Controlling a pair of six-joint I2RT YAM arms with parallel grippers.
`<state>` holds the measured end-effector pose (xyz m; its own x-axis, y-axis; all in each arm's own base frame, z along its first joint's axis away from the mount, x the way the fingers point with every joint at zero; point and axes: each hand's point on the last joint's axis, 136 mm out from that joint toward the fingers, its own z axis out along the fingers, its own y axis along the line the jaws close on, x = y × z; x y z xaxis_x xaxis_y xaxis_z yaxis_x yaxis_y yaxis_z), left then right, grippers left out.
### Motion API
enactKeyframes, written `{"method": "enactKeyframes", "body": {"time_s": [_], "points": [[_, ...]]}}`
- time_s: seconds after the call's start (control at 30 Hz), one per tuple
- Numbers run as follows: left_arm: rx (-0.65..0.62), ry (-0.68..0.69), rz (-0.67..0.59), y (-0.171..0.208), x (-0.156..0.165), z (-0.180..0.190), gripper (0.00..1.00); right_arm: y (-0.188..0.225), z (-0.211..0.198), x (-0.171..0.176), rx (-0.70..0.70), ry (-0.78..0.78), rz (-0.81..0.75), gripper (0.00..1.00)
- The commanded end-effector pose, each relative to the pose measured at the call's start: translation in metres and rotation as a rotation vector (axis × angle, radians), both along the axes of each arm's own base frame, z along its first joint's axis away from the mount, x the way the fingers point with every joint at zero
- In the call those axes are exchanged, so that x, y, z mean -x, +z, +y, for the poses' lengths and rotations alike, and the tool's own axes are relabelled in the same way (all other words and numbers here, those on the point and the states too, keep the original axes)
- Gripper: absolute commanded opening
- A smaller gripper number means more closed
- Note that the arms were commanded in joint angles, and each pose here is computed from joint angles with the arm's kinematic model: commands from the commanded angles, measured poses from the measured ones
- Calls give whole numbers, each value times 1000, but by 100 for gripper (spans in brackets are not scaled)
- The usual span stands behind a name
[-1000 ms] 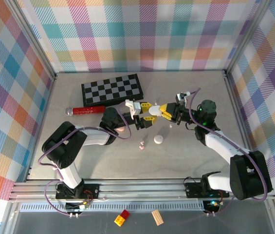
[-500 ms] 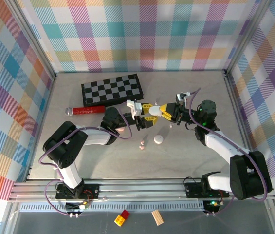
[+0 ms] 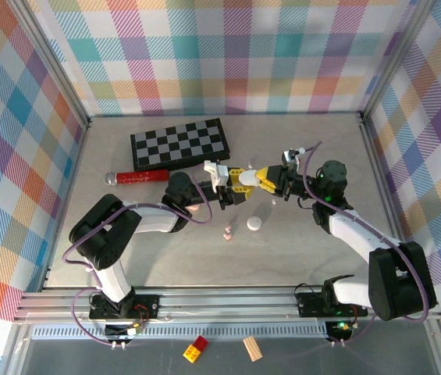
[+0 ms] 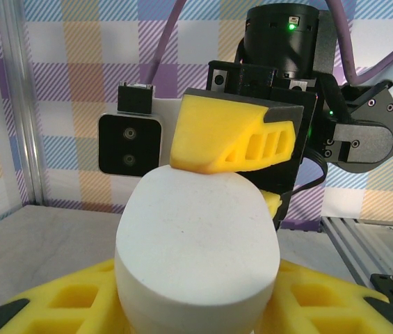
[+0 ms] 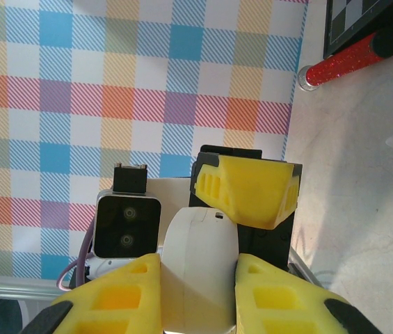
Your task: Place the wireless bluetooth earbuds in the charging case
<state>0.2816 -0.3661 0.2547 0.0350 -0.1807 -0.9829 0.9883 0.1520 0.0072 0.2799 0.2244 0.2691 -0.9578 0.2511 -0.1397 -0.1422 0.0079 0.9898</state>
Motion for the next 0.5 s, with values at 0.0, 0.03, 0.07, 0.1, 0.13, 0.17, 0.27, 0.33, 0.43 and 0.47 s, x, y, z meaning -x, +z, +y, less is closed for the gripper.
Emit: {"method": "enactKeyframes", "body": {"time_s": [0.0,0.03,0.07,0.1,0.13,0.17,0.27,0.33,0.43,0.47], "points": [[36,-44,-53,16,8,-4,41,-4,-2,-1,9,-13,-17,14],[34,-45,-49,15,8,-4,41,-4,-1,-1,11,-12,-16,15],[33,-45,-48,14,8,-4,40,-4,-1,-1,12,-12,-14,18],[32,-45,-46,14,8,-4,38,-4,-1,-1,15,-13,-15,24],[32,-45,-45,13,8,-4,38,-4,-2,-1,18,-16,-17,31],[30,-46,-43,13,8,-4,38,-4,-2,-1,22,-21,-19,37],[26,-48,-31,9,8,-4,38,-1,-3,-1,37,-30,-37,56],[23,-40,-24,7,8,-3,38,3,-4,0,60,-32,-62,66],[17,-32,-26,5,9,-1,38,-1,-7,2,146,-49,-84,79],[14,-30,-22,3,9,0,38,-2,-8,3,184,-58,-99,81]]}}
